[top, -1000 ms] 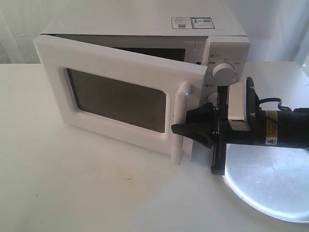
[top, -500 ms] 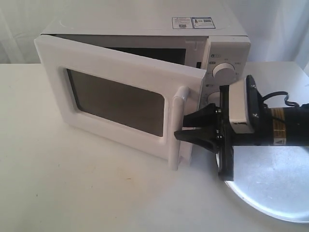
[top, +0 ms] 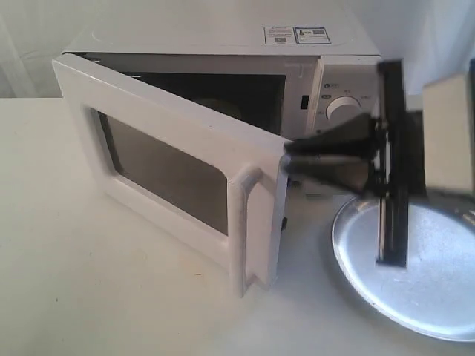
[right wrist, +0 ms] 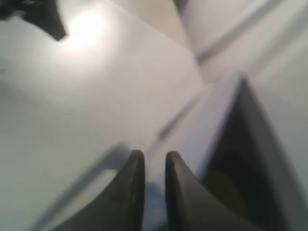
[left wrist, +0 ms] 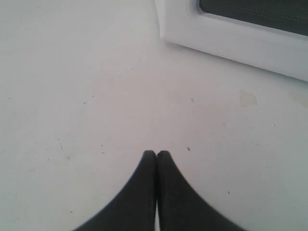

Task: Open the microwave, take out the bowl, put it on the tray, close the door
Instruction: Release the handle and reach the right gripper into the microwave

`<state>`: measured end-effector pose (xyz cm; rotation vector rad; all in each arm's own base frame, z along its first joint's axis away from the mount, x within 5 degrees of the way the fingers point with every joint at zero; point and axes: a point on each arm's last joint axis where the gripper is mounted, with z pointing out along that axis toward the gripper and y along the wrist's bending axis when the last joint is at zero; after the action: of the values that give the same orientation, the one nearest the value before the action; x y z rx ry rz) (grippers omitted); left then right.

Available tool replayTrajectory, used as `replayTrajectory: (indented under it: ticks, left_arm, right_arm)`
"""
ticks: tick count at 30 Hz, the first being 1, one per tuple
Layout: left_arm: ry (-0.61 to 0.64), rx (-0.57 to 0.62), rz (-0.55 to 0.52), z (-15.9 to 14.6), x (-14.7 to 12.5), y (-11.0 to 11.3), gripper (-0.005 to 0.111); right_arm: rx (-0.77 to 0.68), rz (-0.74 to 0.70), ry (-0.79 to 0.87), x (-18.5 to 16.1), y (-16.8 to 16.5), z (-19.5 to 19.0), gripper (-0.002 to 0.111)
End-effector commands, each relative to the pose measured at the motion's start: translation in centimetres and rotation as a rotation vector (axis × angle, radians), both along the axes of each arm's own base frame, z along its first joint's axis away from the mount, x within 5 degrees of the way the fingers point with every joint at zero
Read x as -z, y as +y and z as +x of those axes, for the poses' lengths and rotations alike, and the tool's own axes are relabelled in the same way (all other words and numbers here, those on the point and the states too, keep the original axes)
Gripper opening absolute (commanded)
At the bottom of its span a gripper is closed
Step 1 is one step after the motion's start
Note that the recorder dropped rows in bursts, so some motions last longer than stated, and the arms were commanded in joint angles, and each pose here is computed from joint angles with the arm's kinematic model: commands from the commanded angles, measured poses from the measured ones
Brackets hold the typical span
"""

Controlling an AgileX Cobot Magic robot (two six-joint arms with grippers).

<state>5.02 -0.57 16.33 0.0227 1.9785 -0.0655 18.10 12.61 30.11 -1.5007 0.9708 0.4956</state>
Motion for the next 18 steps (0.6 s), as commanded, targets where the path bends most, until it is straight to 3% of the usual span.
replayTrajectory:
  ticks: [1,2,4,10,12,17,18]
  left_arm:
    - [-0.001,-0.003,-0.01,0.0,0.1,0.0,0.0]
    - [-0.001,-0.003,-0.01,0.0,0.1,0.0,0.0]
    - [-0.001,-0.003,-0.01,0.0,0.1,0.0,0.0]
    - [-0.001,-0.003,-0.01,0.0,0.1,0.0,0.0]
    - [-0.001,-0.003,-0.01,0.0,0.1,0.0,0.0]
    - [-0.001,-0.003,-0.01,0.0,0.1,0.0,0.0]
    - [-0.001,-0.003,-0.01,0.0,0.1,0.0,0.0]
  right_arm:
    - [0.606,0.418,0.109,-3.9,-3.0,3.2,0.0]
    - [0.66,0.48,0.142,-4.0,-3.4,3.7,0.0]
    - [0.683,0.439,0.119,-3.3,-3.3,4.5,0.0]
    - [0.52,0.296,0.285,2.0,-0.2,6.8,0.0]
    - [0.421,0.268,0.345,3.7,1.0,6.9,0.0]
    - [-0.013,0.3,0.4,5.4,4.2,4.7,0.0]
    - [-0.026,0.288,0.397,5.7,4.4,4.6,0.0]
